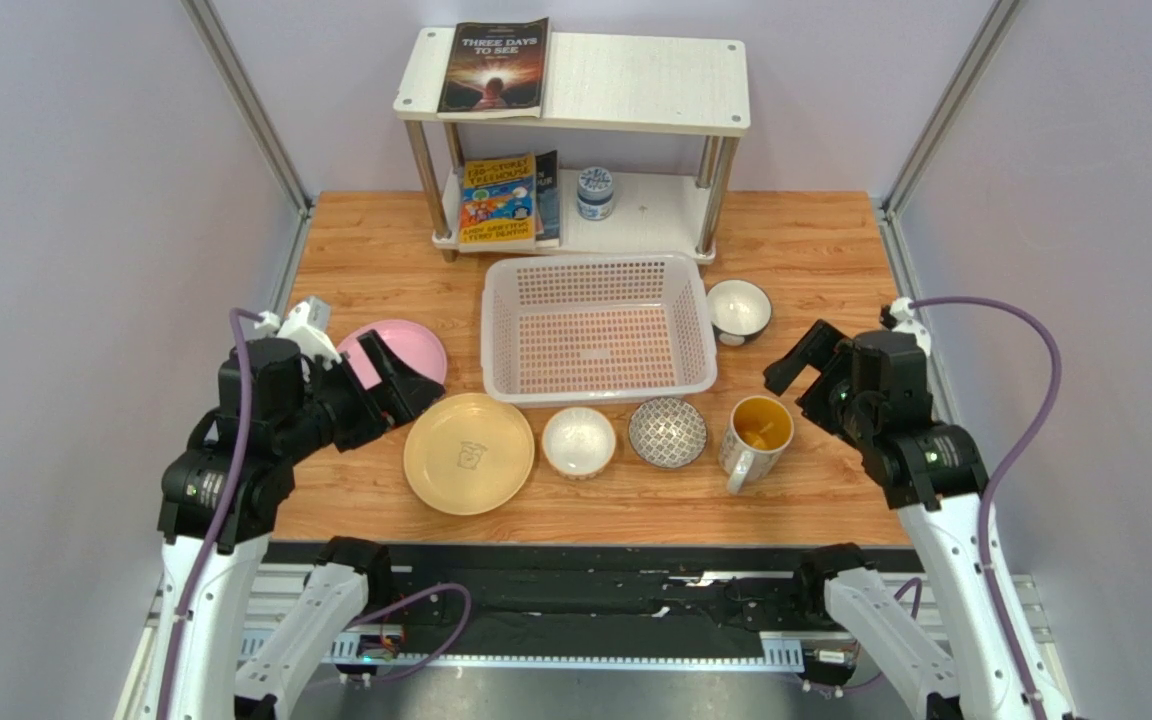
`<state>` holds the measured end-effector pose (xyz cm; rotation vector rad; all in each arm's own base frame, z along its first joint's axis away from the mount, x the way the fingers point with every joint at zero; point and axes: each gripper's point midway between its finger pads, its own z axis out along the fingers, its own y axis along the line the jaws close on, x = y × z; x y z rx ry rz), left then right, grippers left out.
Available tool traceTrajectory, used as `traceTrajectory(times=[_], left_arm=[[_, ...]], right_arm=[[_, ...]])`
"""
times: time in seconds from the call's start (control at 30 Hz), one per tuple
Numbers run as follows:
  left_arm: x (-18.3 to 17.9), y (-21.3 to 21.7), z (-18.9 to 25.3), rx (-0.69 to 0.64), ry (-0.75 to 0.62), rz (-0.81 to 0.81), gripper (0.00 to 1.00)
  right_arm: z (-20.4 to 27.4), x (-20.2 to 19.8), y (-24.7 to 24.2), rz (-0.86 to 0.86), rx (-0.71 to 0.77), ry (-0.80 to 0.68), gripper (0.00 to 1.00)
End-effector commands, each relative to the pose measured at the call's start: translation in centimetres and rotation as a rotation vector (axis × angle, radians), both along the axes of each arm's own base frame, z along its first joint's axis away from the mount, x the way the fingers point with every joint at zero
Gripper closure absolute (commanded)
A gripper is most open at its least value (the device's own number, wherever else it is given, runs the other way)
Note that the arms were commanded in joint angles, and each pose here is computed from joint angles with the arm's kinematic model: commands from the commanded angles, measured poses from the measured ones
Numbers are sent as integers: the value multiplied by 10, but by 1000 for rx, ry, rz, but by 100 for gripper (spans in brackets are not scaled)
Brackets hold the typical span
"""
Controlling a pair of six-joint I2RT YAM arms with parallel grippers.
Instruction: Place the mixed dishes into the plastic bin
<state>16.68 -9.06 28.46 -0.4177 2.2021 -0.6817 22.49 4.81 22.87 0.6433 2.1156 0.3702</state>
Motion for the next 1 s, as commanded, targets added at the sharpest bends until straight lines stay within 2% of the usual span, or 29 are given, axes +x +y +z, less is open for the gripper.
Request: traceTrajectory(times=[0.0,0.03,0.1,0.2,0.3,0.33,0.4,0.43,0.5,0.6,0.63,0.7,0.73,0.77,0.97], left_arm=[[-13,-47,17,-170,-74,-271,1],[-12,-63,10,-281,-46,-321,1],[-8,-71,-3,-354,-24,-326,1],[-5,-60,-22,-327,54,-212,1],[-11,-42,-29,-188,99,-171,1],[-7,-24,-34,-84,95,-114,1],[-14,2,-31,59,130,-45,1],[-9,23,-30,153,125,40,1],[-8,39,-19,239,139,79,1],[14,65,-30,386,207,154,1],[25,69,-44,408,279,162,1],[44,86,-70,309,375,242,1],[56,76,-83,185,427,206,1],[69,94,-88,129,421,281,2],[91,144,-105,121,486,420,2]], right_arm=[[1,-9,6,69,-24,87,0],[10,-8,6,87,-36,79,0],[9,-15,5,96,-49,109,0],[9,-26,4,105,-51,109,0],[5,-38,-8,72,-87,102,0],[4,-40,-9,65,-85,92,0],[3,-43,2,77,-14,81,0],[5,-41,9,91,31,72,0],[7,-45,41,189,177,96,0],[21,-46,62,275,232,89,0],[28,-48,69,309,227,76,0],[48,-48,73,343,215,26,0],[51,-49,78,371,213,30,0],[57,-51,81,398,217,28,0],[100,-48,81,478,71,-44,0]])
